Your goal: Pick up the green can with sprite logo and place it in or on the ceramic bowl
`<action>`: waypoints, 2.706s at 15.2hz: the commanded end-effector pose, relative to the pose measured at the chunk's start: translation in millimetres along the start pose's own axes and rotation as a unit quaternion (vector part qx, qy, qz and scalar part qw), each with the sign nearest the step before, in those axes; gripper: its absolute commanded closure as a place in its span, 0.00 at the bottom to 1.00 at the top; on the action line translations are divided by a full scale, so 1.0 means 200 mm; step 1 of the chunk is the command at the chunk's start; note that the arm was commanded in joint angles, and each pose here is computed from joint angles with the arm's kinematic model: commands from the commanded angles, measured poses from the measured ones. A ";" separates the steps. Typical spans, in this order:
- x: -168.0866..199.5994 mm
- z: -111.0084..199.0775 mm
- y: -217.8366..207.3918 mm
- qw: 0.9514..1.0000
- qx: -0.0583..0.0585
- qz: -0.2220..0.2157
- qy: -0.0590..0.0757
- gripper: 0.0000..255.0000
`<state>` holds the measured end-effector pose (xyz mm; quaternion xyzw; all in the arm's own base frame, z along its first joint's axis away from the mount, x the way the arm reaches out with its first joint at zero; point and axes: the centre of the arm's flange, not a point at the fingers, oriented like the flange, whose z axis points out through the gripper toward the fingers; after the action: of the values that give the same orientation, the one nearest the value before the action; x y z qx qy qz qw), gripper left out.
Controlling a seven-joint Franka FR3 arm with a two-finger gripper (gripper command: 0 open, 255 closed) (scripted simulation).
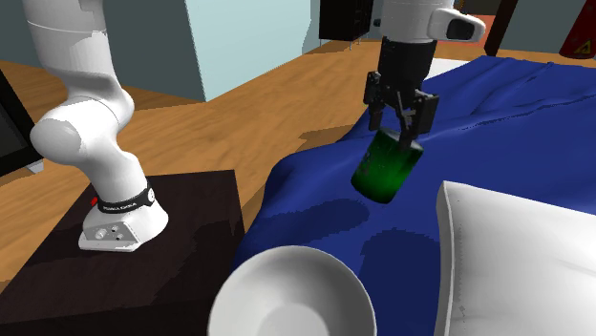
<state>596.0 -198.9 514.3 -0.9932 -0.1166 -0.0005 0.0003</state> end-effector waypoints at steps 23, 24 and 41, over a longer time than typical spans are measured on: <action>-0.16 -0.60 0.11 1.000 0.000 0.000 0.000 1.00; -0.22 -0.61 0.15 1.000 0.000 0.000 0.000 1.00; -1.13 -0.79 0.77 1.000 0.000 0.000 0.000 1.00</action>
<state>423.1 -392.7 669.3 -0.9933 -0.1159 -0.0003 0.0004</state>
